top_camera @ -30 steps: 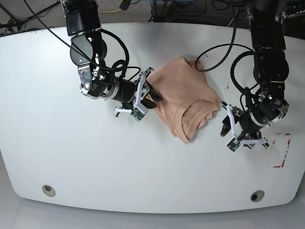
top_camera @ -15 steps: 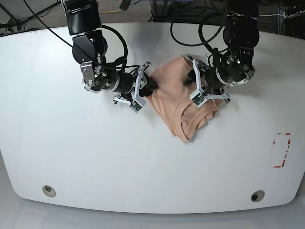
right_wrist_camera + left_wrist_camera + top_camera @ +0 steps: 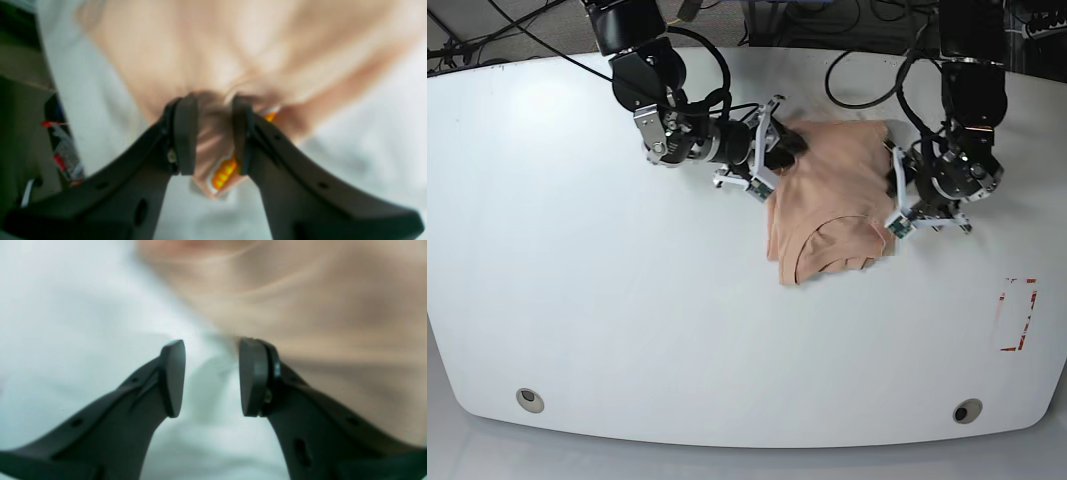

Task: Fold the T-shirt properly
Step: 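Carry the folded shirt with the left gripper off the table edge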

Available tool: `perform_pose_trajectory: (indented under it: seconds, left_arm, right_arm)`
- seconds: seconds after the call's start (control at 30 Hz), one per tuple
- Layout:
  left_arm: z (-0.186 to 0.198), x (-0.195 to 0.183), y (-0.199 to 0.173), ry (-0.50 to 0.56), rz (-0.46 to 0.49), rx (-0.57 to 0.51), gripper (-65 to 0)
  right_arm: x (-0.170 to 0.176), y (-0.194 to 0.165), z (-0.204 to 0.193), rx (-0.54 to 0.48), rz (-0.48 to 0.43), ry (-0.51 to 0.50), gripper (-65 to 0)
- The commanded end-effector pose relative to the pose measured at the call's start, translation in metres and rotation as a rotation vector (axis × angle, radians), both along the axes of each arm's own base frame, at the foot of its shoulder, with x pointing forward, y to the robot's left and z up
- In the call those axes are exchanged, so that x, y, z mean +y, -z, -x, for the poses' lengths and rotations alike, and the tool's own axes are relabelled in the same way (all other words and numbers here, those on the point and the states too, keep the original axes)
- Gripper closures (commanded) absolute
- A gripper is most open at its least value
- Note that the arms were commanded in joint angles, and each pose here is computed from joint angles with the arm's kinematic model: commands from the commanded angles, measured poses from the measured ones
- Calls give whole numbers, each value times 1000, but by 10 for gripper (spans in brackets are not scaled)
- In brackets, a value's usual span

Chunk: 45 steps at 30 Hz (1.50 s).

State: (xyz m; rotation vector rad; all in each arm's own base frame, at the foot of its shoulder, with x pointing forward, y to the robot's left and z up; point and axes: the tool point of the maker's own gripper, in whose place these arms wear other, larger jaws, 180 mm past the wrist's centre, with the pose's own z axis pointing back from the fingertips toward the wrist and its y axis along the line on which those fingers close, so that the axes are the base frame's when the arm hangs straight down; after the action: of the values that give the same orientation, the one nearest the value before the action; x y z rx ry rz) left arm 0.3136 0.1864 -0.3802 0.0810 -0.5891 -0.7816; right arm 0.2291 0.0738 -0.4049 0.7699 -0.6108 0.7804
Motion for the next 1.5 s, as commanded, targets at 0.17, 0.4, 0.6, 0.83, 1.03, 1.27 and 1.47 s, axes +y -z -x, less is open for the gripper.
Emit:
perform_pose_trajectory:
  seconds: [0.17, 0.4, 0.6, 0.83, 1.03, 1.27, 1.47]
  left_arm:
    - [-35, 17, -48, -59, 14, -153, -239]
    - [-35, -39, -53, -40, 144, -189, -242]
    - [-19, -89, -31, -63, 224, -133, -325]
    - [-4, -100, -12, -185, 272, -86, -387]
    - [14, -92, 30, -218, 250, 41, -386]
    - [-1, -8, 48, -380, 195, 54, -386]
    - [-16, 82, 37, -483, 110, -10, -386]
  right_arm:
    - [37, -43, -2, -74, -126, -28, -166]
    - [-4, -74, -43, -186, -136, 123, -166]
    - [-73, -74, -70, -229, -27, 256, -166]
    - [-112, -73, -82, -236, 4, 362, -166]
    - [-122, -67, -78, -217, 12, 392, -166]
    - [-122, -65, -75, -210, 14, 393, -166]
    - [-124, -65, -74, -211, 19, 393, -166]
